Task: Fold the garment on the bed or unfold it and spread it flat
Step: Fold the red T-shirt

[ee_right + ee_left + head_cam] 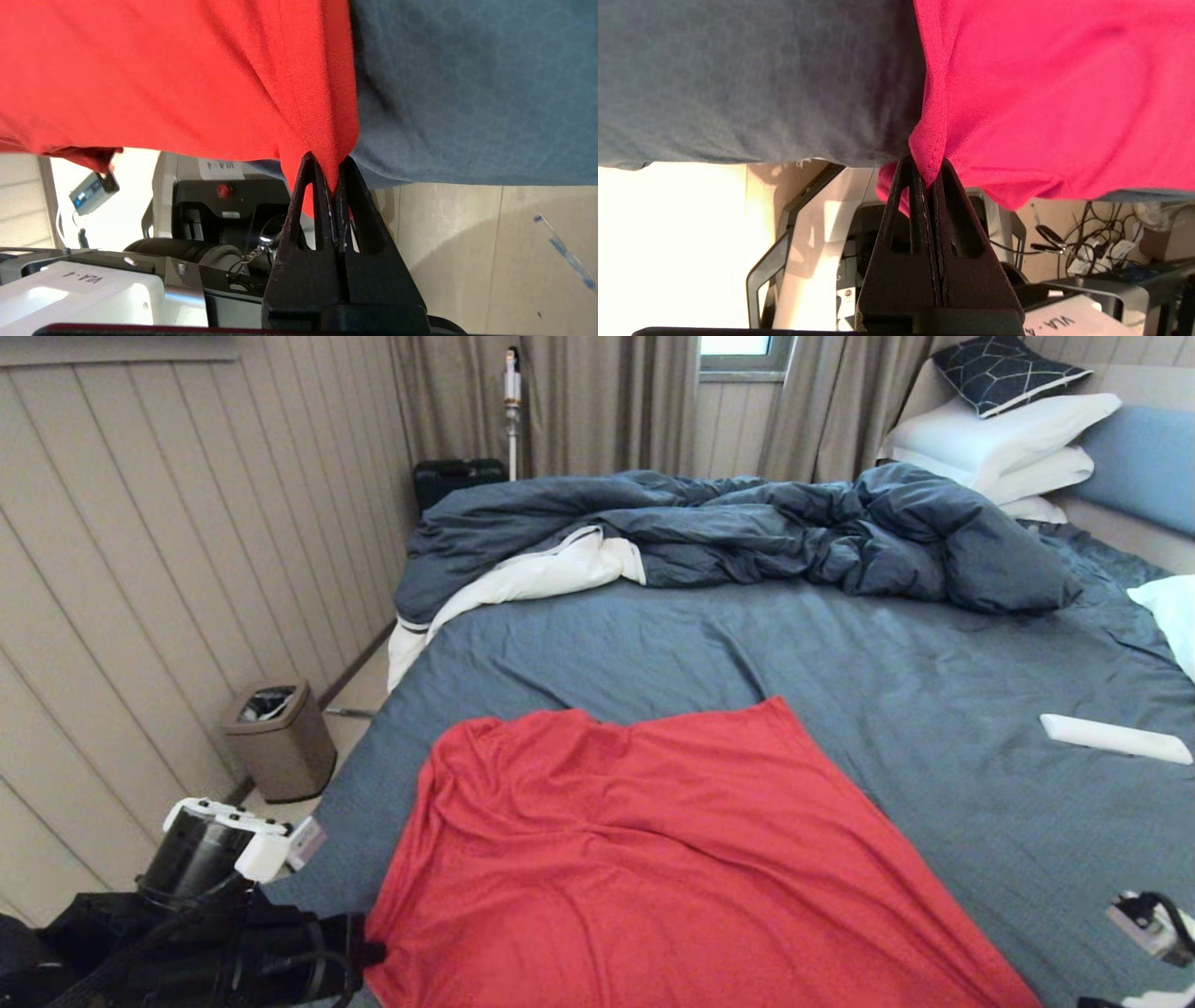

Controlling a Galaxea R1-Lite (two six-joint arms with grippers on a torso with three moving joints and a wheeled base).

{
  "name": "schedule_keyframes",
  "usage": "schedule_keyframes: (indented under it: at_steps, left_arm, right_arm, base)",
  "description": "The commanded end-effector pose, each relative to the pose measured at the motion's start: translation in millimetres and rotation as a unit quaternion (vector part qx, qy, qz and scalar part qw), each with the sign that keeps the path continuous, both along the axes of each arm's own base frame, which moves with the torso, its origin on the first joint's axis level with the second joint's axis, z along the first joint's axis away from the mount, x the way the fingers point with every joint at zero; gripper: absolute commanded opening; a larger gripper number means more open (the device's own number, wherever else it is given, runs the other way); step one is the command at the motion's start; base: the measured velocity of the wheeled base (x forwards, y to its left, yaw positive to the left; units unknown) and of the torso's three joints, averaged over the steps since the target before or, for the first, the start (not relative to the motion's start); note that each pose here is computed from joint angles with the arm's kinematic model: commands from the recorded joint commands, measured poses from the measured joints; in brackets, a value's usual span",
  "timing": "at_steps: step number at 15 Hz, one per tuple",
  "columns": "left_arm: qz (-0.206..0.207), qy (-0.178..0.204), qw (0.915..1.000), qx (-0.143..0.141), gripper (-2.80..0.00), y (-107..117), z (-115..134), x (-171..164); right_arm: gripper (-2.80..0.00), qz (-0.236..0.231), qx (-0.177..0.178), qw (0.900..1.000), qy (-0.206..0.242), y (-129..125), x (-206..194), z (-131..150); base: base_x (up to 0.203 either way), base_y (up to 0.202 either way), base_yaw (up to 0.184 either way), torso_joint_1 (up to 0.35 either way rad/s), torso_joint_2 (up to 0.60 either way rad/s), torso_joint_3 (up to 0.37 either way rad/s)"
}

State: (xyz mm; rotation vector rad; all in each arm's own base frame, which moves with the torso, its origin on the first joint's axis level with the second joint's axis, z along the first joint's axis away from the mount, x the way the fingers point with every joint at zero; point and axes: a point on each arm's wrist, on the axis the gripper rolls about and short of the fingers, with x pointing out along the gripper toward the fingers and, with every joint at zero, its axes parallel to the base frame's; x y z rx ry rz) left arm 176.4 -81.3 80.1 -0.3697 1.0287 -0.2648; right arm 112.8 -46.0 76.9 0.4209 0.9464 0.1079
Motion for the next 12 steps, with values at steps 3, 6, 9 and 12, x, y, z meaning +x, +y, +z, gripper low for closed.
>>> schedule_keyframes:
  at_steps: [3,6,9,12]
  left_arm:
    - [-0.001,-0.023,0.9997,-0.01,-2.8,5,12,-11]
    - [-0.01,-0.023,0.9997,-0.003,-2.8,9,20,-21]
    - [-0.017,-0.025,0.9995,0.003,-2.8,11,23,-25]
    - [-0.022,-0.033,0.9992,0.005,-2.8,12,31,-26]
  right_arm:
    - [-2.8,-0.013,-0.009,0.999,-0.03,1,-14,8]
    - [-2.8,-0.007,-0.006,0.999,-0.044,4,-24,16]
    - [-2.8,-0.001,-0.008,0.999,-0.049,7,-28,28]
    - [-2.8,0.0,-0.013,0.998,-0.059,6,-26,37]
  base:
    - [0.0,0.0,0.0,0.0,0.0,0.0]
    - [0.0,0.0,0.0,0.0,0.0,0.0]
    - [0.0,0.0,0.0,0.0,0.0,0.0]
    - [0.0,0.0,0.0,0.0,0.0,0.0]
